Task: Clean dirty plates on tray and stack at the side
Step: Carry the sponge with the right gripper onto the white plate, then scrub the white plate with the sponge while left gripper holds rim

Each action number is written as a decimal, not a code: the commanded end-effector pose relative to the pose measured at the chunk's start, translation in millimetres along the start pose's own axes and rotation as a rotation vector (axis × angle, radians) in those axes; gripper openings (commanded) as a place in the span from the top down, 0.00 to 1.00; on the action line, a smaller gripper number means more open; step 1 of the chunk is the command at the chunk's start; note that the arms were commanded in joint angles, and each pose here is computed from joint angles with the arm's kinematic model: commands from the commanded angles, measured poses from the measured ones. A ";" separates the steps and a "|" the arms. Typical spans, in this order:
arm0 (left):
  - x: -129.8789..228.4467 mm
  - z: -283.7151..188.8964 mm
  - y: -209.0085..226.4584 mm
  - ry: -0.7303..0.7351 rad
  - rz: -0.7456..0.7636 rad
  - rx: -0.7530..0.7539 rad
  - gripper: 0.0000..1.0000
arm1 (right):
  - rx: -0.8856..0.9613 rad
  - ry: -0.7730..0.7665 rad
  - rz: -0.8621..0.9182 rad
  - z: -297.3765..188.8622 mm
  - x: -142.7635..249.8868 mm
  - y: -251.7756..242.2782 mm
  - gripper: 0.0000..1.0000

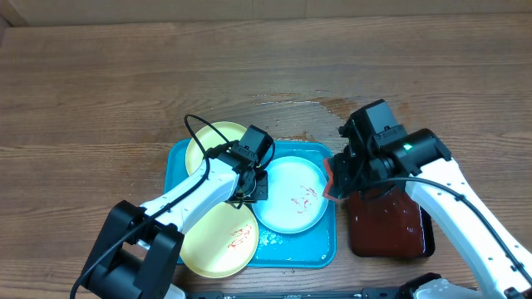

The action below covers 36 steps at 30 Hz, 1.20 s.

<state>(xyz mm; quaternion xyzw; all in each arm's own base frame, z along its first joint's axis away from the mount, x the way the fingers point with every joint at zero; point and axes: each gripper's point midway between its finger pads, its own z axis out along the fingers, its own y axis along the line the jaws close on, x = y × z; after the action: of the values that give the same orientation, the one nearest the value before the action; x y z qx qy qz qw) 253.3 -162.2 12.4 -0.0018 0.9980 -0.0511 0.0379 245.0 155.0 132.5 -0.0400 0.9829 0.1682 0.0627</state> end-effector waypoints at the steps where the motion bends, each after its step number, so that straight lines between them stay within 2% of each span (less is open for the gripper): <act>1: -1.4 2.2 1.4 -0.008 -0.012 -0.009 0.96 | -0.006 0.013 0.017 9.4 -6.9 3.9 0.96; 15: 0.6 2.1 -4.9 0.006 -0.011 0.026 0.96 | -0.024 0.136 -0.065 76.2 -2.1 32.5 0.96; 23: 1.4 2.1 -5.6 0.010 -0.011 0.030 0.96 | 0.029 0.252 -0.058 121.3 13.9 16.7 0.96; 28: 2.8 2.0 -8.1 0.019 -0.010 0.045 0.96 | 0.020 0.256 -0.090 123.4 14.0 17.2 0.96; 32: 3.4 1.9 -8.9 0.022 -0.003 0.050 0.96 | -0.084 0.284 -0.194 121.8 20.0 32.8 0.96; 36: 3.2 1.9 -9.0 0.021 -0.003 0.050 0.96 | -0.109 0.275 -0.243 122.7 19.1 38.5 0.96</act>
<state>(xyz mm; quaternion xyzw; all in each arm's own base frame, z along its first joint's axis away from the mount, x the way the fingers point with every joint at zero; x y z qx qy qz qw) 254.7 -169.0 14.3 -0.0005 0.9969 -0.0690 0.0388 238.3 221.1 22.4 -0.1492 0.9706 0.1791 -0.0599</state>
